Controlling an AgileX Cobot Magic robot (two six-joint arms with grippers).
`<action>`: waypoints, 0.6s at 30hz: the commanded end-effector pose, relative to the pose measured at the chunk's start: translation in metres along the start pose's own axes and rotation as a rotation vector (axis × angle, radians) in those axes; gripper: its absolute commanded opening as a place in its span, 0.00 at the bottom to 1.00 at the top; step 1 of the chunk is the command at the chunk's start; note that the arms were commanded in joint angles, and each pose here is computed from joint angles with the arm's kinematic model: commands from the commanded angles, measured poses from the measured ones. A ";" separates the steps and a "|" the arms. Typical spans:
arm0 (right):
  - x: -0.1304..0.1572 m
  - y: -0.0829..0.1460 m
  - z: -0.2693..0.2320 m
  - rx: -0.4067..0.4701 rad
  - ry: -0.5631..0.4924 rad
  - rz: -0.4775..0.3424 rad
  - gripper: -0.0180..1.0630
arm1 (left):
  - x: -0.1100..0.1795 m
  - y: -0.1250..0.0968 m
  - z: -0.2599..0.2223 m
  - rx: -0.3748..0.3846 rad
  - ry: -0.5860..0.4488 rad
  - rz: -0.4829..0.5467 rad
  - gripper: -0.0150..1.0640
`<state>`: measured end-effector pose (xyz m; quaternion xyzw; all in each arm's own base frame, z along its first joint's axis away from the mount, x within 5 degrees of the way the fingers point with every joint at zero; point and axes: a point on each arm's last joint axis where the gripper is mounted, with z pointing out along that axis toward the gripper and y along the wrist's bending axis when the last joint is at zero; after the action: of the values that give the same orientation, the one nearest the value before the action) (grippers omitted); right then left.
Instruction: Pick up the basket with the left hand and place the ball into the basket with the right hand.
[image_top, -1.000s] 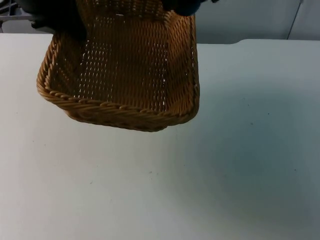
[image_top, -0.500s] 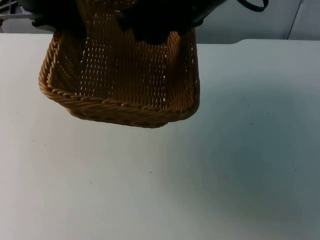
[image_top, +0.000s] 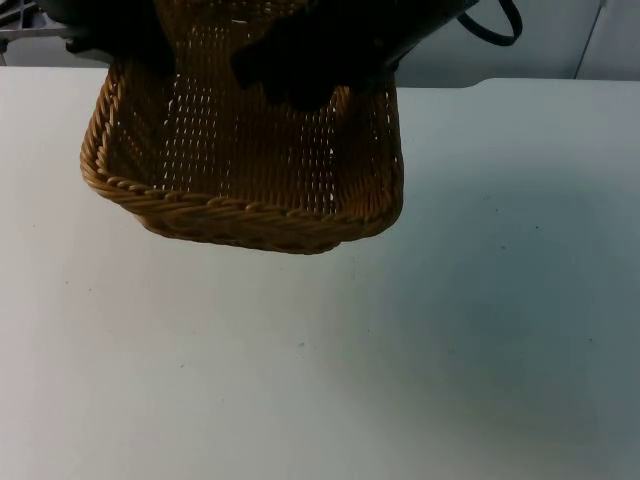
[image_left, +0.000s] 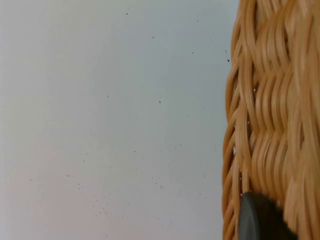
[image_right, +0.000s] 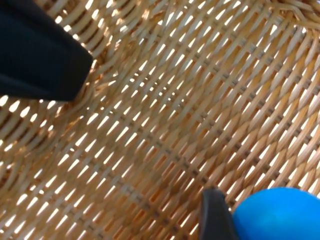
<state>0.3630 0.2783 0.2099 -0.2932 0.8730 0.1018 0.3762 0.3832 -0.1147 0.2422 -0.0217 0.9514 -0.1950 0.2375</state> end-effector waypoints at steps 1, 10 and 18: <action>-0.004 0.003 -0.001 -0.003 -0.022 -0.018 0.13 | -0.002 -0.006 -0.003 0.026 -0.026 -0.019 0.01; -0.004 0.003 -0.001 -0.003 -0.026 -0.072 0.74 | -0.002 -0.006 -0.003 0.026 -0.026 -0.015 0.01; -0.006 0.003 -0.003 -0.004 -0.034 -0.089 0.99 | -0.001 -0.003 0.003 0.017 -0.013 -0.018 0.01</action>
<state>0.3636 0.2790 0.2105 -0.3194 0.8611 0.0929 0.3845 0.3844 -0.1151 0.2393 -0.0230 0.9517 -0.1955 0.2355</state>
